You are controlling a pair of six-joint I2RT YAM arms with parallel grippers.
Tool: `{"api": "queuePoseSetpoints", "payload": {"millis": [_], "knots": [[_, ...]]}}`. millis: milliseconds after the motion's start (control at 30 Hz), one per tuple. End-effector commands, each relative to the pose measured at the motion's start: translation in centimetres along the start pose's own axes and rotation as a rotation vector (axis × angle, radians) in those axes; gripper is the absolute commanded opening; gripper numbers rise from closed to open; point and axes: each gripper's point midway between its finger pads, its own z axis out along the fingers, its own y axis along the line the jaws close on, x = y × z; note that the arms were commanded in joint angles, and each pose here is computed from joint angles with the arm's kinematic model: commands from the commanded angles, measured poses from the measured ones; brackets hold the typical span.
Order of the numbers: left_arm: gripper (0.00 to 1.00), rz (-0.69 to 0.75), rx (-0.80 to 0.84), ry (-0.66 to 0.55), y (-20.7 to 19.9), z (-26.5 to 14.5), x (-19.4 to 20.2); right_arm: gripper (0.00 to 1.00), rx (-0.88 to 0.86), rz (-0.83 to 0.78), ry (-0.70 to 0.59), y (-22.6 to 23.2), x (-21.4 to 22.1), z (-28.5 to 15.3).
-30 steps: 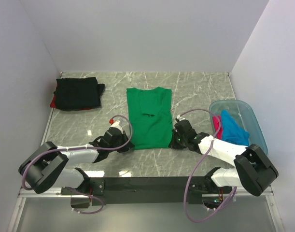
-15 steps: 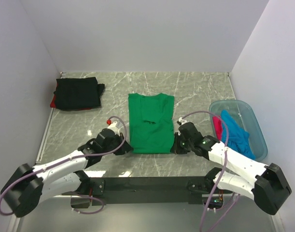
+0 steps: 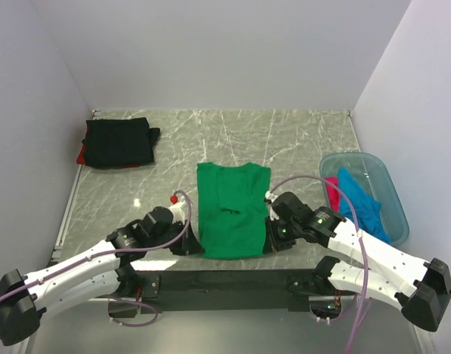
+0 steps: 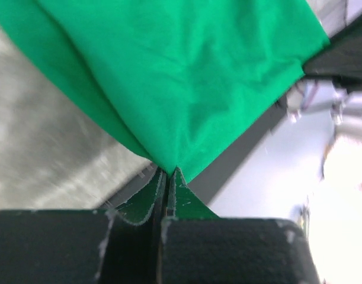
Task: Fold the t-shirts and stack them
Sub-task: Fold the tshirt
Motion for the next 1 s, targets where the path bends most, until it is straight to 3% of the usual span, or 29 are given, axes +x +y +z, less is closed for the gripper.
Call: {"api": "queuePoseSetpoints", "payload": {"millis": [0, 233, 400, 600, 833, 967], "knots": [[0.01, 0.018, 0.108, 0.084, -3.2, -1.3, 1.3, 0.0, -0.065, -0.047, 0.127, 1.3, 3.0, -2.1], [0.01, 0.096, 0.308, 0.239, -7.0, -3.8, 4.2, 0.0, -0.142, -0.118, 0.296, 2.1, 7.0, -3.5], [0.01, 0.152, 0.373, 0.272, -8.7, -5.8, 4.7, 0.0, -0.214, -0.16, 0.317, 3.4, 7.7, -5.4], [0.01, 0.221, 0.448, 0.17, -11.9, -9.0, 2.7, 0.0, -0.226, -0.203, 0.238, 4.7, 5.9, -8.0], [0.01, 0.14, 0.28, 0.037, -9.3, -6.3, 0.3, 0.0, -0.009, -0.229, 0.045, 3.2, 0.5, -8.5], [0.01, 0.089, 0.166, -0.12, -7.3, -4.9, -2.5, 0.0, 0.091, -0.207, -0.045, 1.9, -2.5, -7.2]]}}
